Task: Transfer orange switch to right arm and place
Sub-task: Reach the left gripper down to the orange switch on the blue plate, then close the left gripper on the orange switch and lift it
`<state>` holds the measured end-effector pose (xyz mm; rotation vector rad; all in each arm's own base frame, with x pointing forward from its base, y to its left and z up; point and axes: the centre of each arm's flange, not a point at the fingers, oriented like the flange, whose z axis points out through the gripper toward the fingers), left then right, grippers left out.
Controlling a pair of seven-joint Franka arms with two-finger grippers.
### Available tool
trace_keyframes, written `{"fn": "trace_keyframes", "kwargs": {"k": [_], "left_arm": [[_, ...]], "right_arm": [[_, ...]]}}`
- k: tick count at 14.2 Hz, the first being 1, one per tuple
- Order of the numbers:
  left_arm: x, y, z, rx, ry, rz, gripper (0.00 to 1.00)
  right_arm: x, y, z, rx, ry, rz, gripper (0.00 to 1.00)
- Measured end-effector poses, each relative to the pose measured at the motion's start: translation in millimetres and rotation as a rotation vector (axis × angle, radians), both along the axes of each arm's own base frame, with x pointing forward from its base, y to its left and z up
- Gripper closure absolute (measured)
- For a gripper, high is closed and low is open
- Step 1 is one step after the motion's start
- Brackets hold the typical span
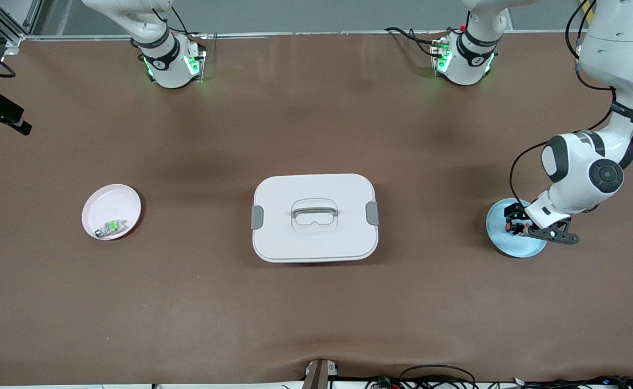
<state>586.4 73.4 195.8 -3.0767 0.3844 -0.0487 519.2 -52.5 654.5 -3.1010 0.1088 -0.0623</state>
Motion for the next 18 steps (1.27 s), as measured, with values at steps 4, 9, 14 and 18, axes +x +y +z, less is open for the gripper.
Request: {"fn": "trace_keyframes", "kwargs": {"k": [4,9,14,18], "left_arm": [[2,-2,-5,0.000,-0.009,-0.005,0.00],[6,-2,-13,-0.001,-0.009,-0.008,0.06],[8,-2,-17,-0.002,-0.008,-0.009,0.27],[11,-2,-14,-0.001,-0.019,-0.010,0.27]], "right_arm": [[0,0,0,0.000,0.000,0.000,0.00],[0,0,0,0.000,0.000,0.000,0.00],[0,0,0,0.000,0.000,0.000,0.00],[0,0,0,0.000,0.001,0.001,0.00]]}}
